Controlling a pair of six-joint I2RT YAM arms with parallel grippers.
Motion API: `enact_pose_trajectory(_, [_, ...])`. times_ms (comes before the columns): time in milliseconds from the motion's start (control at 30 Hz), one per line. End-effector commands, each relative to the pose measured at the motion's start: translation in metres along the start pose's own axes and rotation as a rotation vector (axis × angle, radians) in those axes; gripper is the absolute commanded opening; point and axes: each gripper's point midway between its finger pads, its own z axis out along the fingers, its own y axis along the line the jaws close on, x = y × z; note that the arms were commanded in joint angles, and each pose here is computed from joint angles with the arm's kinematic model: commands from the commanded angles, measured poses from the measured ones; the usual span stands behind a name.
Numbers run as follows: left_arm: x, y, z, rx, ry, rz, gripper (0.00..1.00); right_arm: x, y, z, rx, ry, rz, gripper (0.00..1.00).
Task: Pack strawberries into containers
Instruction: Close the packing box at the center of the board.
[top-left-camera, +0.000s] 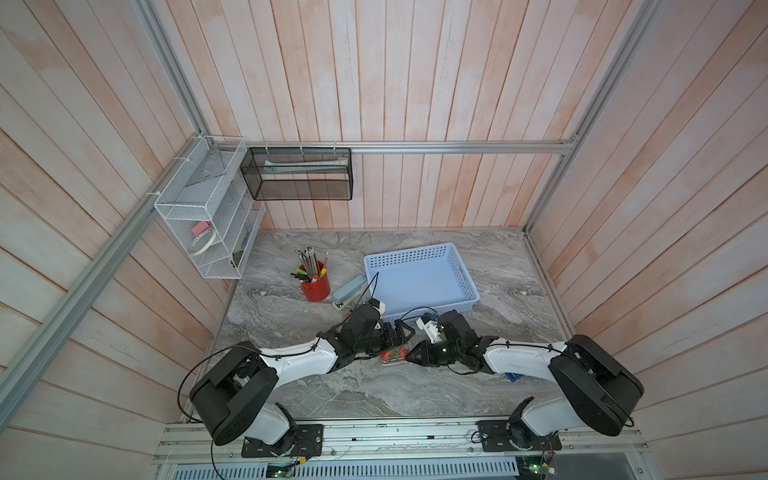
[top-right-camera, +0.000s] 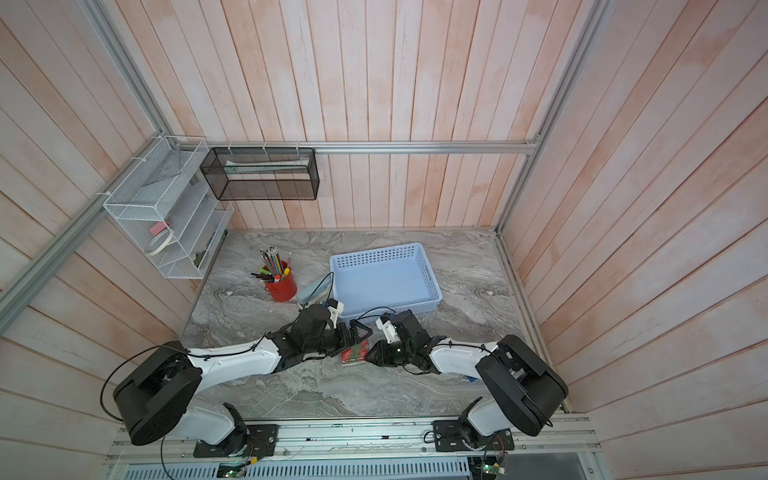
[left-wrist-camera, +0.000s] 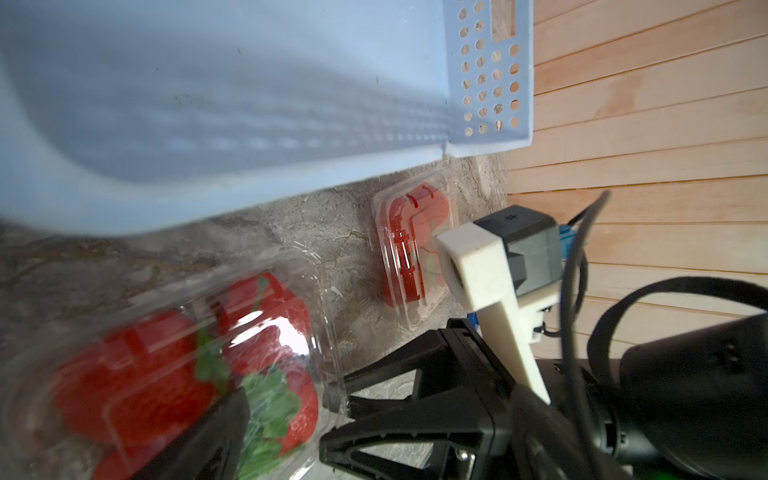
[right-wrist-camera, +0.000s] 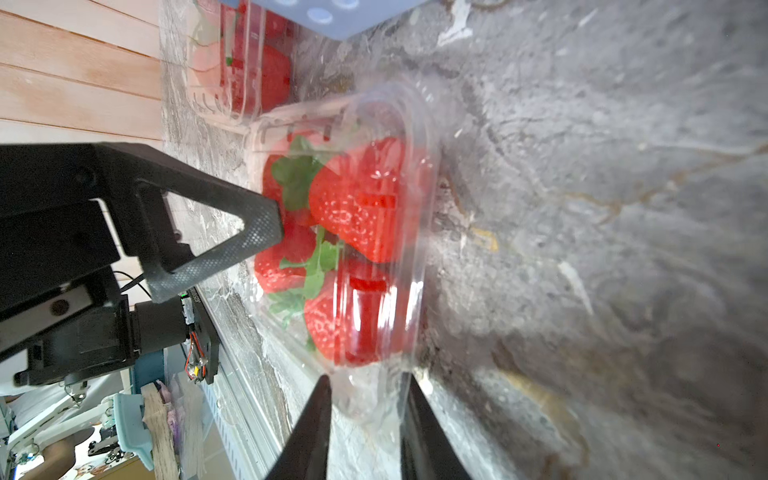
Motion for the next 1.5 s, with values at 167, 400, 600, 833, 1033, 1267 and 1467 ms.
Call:
enact_pose_trajectory(167, [0.009,0.021,-0.002,-0.066,0.021,-0.020,1.00,0.006,-0.005,-0.002,0.040,0.021,-0.003,0.28])
enact_pose_trajectory(400, [0.001,0.010,-0.018,-0.062,-0.017,0.013,1.00,-0.015,0.001,-0.025,0.109,-0.051,-0.061,0.29])
enact_pose_trajectory(600, [-0.003,0.003,-0.034,-0.060,-0.048,0.031,1.00,-0.041,0.001,-0.040,0.113,-0.128,-0.056,0.38])
enact_pose_trajectory(833, [-0.002,0.006,-0.048,-0.074,-0.071,0.037,1.00,-0.055,0.006,-0.040,0.121,-0.142,-0.078,0.45])
enact_pose_trajectory(1033, [0.001,0.010,-0.052,-0.096,-0.065,0.049,1.00,-0.059,0.007,-0.043,0.118,-0.155,-0.067,0.45])
enact_pose_trajectory(1267, [0.002,-0.009,-0.045,-0.038,-0.025,0.098,1.00,-0.070,0.014,-0.033,0.087,-0.145,-0.066,0.46])
enact_pose_trajectory(1467, [0.012,-0.037,-0.030,-0.001,0.039,0.188,1.00,-0.078,0.023,-0.019,0.062,-0.135,-0.083,0.46])
